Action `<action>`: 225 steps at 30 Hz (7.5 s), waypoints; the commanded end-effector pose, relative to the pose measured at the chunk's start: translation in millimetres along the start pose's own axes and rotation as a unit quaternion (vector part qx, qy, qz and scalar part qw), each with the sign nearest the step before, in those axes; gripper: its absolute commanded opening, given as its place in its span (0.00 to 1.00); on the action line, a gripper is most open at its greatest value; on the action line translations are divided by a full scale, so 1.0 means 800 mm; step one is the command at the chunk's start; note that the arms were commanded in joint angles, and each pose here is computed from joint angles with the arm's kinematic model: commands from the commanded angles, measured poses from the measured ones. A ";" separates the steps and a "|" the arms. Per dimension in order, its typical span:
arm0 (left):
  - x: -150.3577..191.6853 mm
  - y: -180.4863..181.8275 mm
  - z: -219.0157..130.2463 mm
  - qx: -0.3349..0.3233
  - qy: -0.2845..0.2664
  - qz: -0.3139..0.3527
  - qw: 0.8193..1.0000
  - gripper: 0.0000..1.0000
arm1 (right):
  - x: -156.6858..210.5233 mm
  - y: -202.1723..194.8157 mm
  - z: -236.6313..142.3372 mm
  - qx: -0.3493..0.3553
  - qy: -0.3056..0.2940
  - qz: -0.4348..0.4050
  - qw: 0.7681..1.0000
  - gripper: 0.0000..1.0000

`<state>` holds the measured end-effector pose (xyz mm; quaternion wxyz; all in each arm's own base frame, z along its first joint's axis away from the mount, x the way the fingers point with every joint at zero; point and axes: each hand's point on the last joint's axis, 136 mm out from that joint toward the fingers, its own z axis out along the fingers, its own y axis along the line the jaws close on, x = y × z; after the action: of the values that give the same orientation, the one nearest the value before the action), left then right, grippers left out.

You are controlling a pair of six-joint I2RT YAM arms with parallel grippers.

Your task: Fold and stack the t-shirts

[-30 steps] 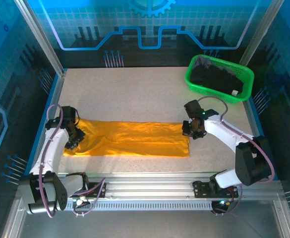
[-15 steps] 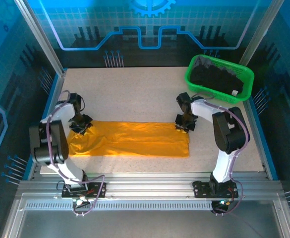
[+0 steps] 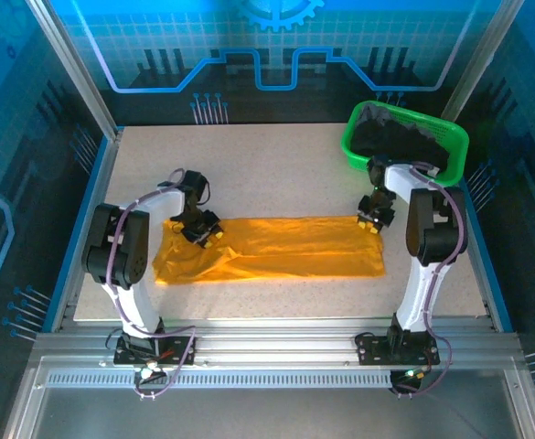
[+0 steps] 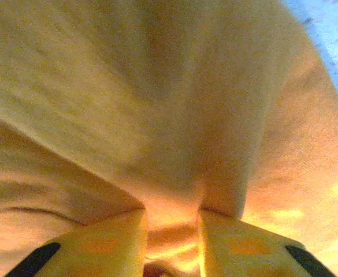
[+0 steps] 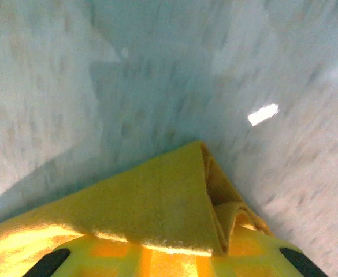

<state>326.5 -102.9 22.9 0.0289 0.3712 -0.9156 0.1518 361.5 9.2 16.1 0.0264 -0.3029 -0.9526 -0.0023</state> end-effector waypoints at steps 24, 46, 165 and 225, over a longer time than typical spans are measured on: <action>0.037 0.106 -0.046 0.050 -0.072 -0.050 0.995 0.41 | 0.166 0.154 -0.041 -0.209 -0.016 -0.252 0.945 0.38; 0.039 0.126 -0.020 0.020 -0.073 -0.021 0.997 0.38 | 0.169 0.156 -0.023 -0.201 0.018 -0.253 0.946 0.38; 0.048 0.086 -0.041 0.079 -0.063 0.066 0.993 0.00 | 0.166 0.149 -0.007 -0.193 0.037 -0.245 0.949 0.36; -0.034 -0.032 -0.096 0.092 -0.139 0.165 0.972 0.44 | 0.159 0.163 -0.069 -0.239 -0.007 -0.271 0.933 0.38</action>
<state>352.1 -47.4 103.1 -0.1629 0.2652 -0.9444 0.1057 327.7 182.5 53.1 -0.0303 -0.0472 -0.9765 -0.2083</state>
